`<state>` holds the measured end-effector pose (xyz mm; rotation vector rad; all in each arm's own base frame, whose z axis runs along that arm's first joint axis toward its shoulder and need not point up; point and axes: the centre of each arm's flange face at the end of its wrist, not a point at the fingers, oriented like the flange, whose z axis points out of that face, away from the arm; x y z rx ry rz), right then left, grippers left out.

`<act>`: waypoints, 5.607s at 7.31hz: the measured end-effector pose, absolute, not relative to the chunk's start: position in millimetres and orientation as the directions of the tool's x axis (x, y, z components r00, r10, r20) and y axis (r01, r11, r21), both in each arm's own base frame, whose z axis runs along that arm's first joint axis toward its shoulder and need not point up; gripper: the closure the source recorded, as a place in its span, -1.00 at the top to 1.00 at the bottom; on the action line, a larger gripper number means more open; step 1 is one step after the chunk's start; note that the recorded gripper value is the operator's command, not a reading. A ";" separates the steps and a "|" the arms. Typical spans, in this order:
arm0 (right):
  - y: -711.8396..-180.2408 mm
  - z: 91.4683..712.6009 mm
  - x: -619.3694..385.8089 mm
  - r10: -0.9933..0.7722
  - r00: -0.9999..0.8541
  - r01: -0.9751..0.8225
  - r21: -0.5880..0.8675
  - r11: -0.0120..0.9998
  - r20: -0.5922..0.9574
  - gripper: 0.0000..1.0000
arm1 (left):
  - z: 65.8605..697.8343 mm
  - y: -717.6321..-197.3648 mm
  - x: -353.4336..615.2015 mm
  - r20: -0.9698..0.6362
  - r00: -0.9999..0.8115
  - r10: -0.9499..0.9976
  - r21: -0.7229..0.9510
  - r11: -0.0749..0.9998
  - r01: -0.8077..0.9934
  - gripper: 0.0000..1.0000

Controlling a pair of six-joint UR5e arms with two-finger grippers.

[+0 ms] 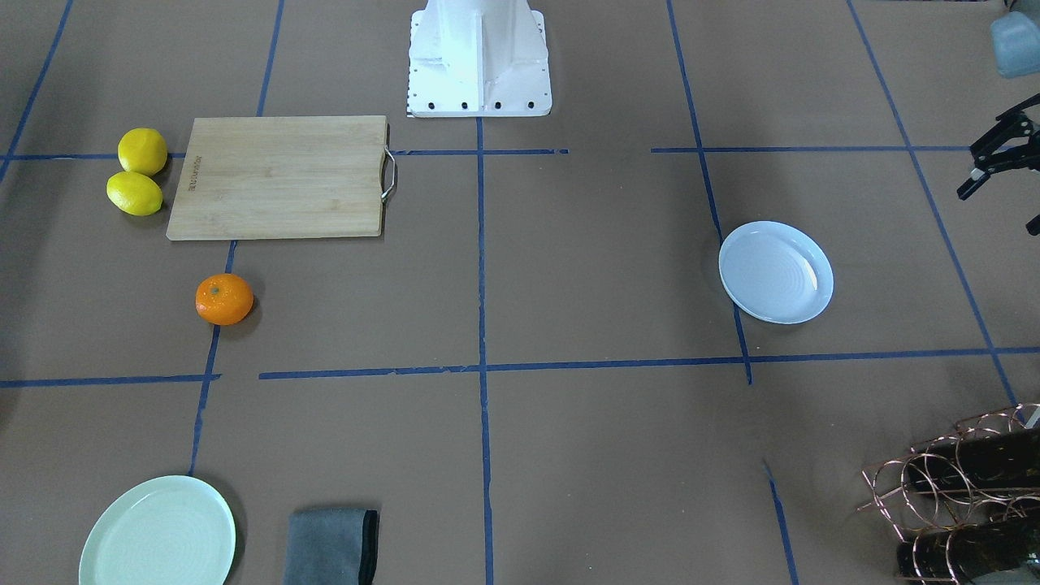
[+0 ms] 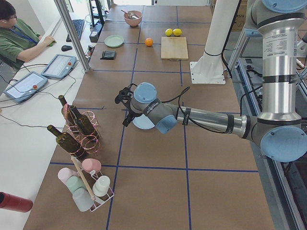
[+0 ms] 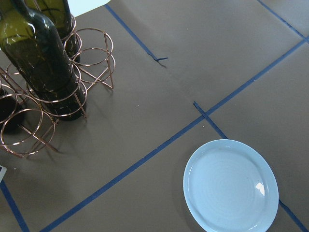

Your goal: Pick orange to plate

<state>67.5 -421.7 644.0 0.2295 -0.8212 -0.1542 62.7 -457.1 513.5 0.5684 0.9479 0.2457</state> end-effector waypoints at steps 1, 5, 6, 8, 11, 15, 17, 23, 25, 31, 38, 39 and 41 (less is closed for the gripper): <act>-420.5 645.8 67.5 -0.226 0.672 0.046 0.265 0.963 0.705 1.00 | 523.6 -442.4 90.8 -0.724 0.590 0.359 0.515 0.850 0.115 0.39; -419.8 646.8 67.3 -0.222 0.671 0.042 0.262 0.964 0.708 1.00 | 565.5 -403.7 191.5 -0.793 0.607 0.054 0.309 0.895 0.323 0.29; -419.7 647.4 67.4 -0.220 0.671 0.041 0.261 0.964 0.708 1.00 | 576.8 -397.2 216.5 -0.803 0.596 0.019 0.278 0.896 0.345 0.26; -419.7 648.0 67.4 -0.219 0.672 0.041 0.260 0.965 0.708 1.00 | 595.2 -401.1 250.0 -0.811 0.586 -0.007 0.260 0.892 0.370 0.03; -420.7 647.3 67.4 -0.219 0.672 0.040 0.261 0.965 0.708 1.00 | 601.8 -417.4 275.1 -0.818 0.574 -0.043 0.238 0.883 0.405 -1.00; -422.1 646.1 67.4 -0.221 0.672 0.040 0.263 0.964 0.707 1.00 | 574.8 -418.7 278.0 -0.846 0.534 -0.012 0.251 0.874 0.417 -1.00; -423.2 645.1 67.5 -0.223 0.672 0.040 0.265 0.963 0.706 1.00 | 520.8 -425.3 286.0 -0.880 0.472 0.041 0.272 0.860 0.432 -1.00; -425.4 643.3 67.5 -0.226 0.672 0.040 0.269 0.962 0.705 1.00 | 299.2 -480.8 462.4 -0.921 0.389 0.029 0.210 0.877 0.432 -1.00; -425.5 643.6 67.5 -0.225 0.672 0.040 0.269 0.962 0.706 1.00 | 281.5 -458.0 528.9 -0.920 0.393 0.002 0.192 0.875 0.445 -1.00; -425.3 644.3 67.4 -0.223 0.670 0.039 0.267 0.963 0.708 1.00 | 286.0 -421.8 575.0 -0.908 0.419 0.017 0.209 0.885 0.416 1.00; -436.3 618.1 67.1 -0.199 0.669 -0.005 0.272 0.962 0.716 1.00 | 336.9 -522.4 229.4 -0.711 0.615 0.340 0.424 0.906 -0.011 1.00; -445.9 604.7 65.4 -0.205 0.665 -0.012 0.284 0.959 0.718 1.00 | 390.4 -526.4 158.3 -0.684 0.635 0.359 0.427 0.903 -0.050 1.00; -476.2 569.1 44.3 -0.214 0.646 -0.018 0.295 0.955 0.733 1.00 | 500.5 -512.0 41.7 -0.661 0.674 0.330 0.364 0.926 -0.096 1.00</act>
